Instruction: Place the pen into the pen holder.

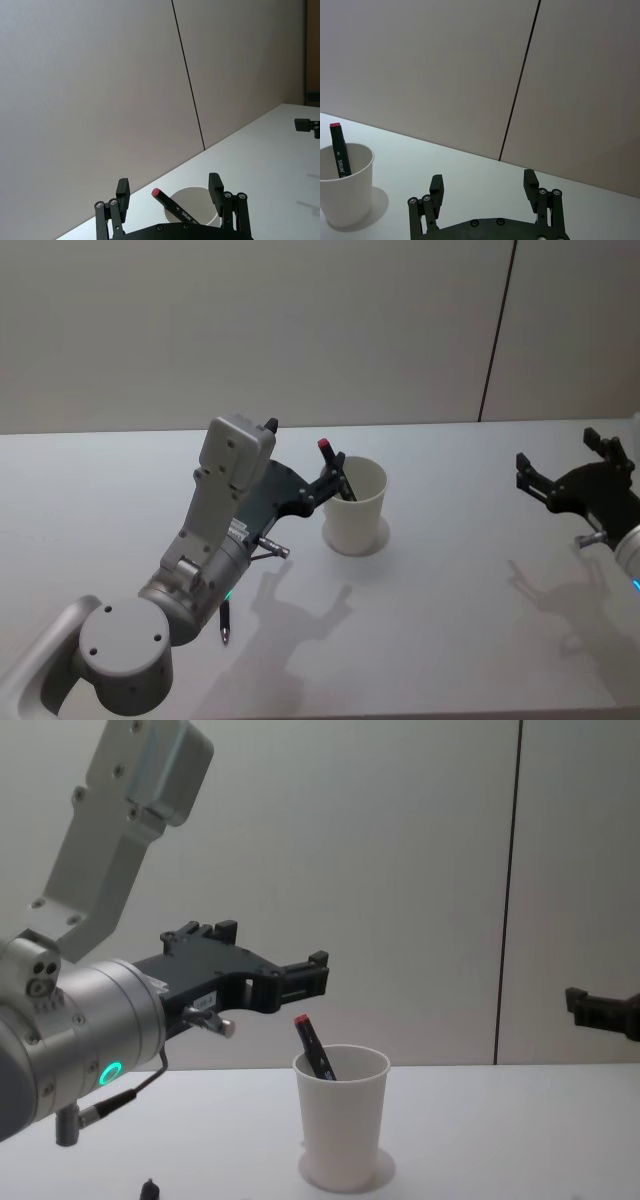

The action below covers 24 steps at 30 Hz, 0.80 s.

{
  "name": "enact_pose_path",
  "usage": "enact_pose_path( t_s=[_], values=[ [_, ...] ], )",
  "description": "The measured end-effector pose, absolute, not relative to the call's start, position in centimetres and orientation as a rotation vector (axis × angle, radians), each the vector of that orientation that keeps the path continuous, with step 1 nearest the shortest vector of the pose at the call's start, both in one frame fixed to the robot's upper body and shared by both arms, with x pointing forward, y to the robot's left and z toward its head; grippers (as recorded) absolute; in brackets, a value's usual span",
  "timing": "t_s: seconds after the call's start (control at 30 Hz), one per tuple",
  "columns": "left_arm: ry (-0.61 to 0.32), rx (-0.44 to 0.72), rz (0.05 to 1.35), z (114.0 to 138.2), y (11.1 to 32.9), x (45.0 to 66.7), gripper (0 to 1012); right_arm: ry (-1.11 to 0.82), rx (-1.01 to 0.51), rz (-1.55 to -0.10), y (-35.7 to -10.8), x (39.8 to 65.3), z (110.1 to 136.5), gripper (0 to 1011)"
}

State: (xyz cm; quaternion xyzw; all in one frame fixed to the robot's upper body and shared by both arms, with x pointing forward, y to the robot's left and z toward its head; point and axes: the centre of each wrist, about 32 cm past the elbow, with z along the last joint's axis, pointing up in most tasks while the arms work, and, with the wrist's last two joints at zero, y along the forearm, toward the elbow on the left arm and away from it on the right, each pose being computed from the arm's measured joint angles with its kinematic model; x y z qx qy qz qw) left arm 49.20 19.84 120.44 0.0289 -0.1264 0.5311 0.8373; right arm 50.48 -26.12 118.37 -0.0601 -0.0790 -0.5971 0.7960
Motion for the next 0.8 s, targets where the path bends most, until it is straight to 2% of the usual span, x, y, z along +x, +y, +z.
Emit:
enact_pose_path(
  t_s=[0.47, 0.8],
  values=[
    [-0.235, 0.100, 1.141, 120.6, 19.8, 48.9, 1000, -0.169, -0.134, -1.278, -26.5, 49.9, 118.4, 1002],
    [-0.140, 0.167, 1.194, 121.0, 19.8, 47.9, 999, -0.170, -0.136, -1.276, -26.6, 49.8, 118.5, 1002]
  ],
)
